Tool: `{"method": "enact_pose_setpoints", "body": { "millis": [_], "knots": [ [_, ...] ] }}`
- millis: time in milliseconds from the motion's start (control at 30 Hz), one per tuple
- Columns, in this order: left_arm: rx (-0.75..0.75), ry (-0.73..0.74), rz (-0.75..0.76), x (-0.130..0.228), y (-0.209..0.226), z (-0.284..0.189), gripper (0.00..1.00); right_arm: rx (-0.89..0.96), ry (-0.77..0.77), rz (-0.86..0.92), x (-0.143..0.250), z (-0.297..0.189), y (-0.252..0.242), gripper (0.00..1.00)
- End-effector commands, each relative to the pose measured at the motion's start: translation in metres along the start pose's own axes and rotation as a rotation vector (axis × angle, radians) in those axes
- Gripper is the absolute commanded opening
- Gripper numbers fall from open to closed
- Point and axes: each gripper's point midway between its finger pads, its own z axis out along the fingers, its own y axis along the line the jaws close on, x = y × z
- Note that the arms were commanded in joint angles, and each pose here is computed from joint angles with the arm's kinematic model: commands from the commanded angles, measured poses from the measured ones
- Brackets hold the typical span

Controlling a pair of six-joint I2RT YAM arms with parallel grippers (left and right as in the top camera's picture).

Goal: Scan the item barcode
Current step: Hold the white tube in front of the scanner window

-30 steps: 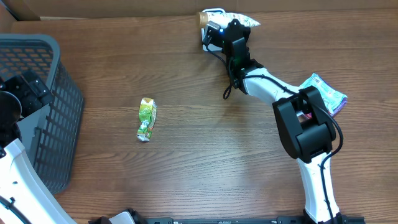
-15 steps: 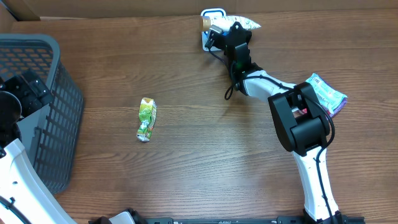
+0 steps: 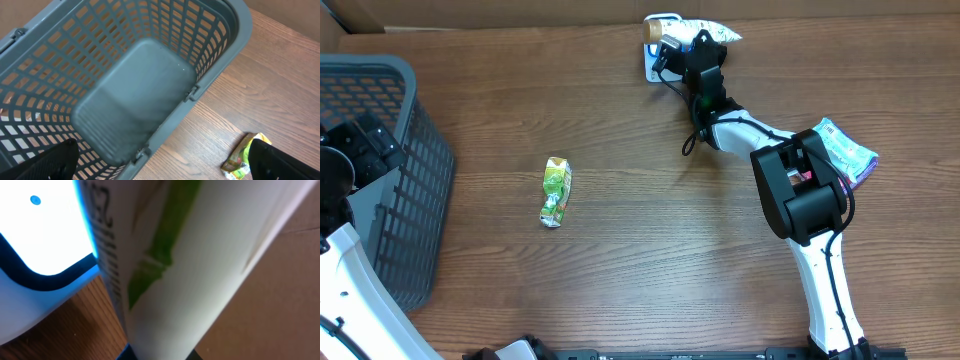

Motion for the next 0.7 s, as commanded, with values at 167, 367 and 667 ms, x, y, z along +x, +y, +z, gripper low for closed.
{"method": "enact_pose_setpoints", "body": {
  "millis": [167,367,667],
  "knots": [
    [-0.005,-0.012,-0.013,-0.003,0.001,-0.003,1.0,0.068,-0.036,0.056,-0.019,-0.003,-0.031,0.04],
    [-0.005,-0.012,-0.013,-0.003,0.001,-0.003,1.0,0.097,-0.007,0.057,-0.024,-0.009,-0.035,0.04],
    [-0.005,-0.012,-0.013,-0.003,0.001,-0.003,0.99,0.091,0.056,0.129,-0.022,-0.029,-0.077,0.04]
  ]
}}
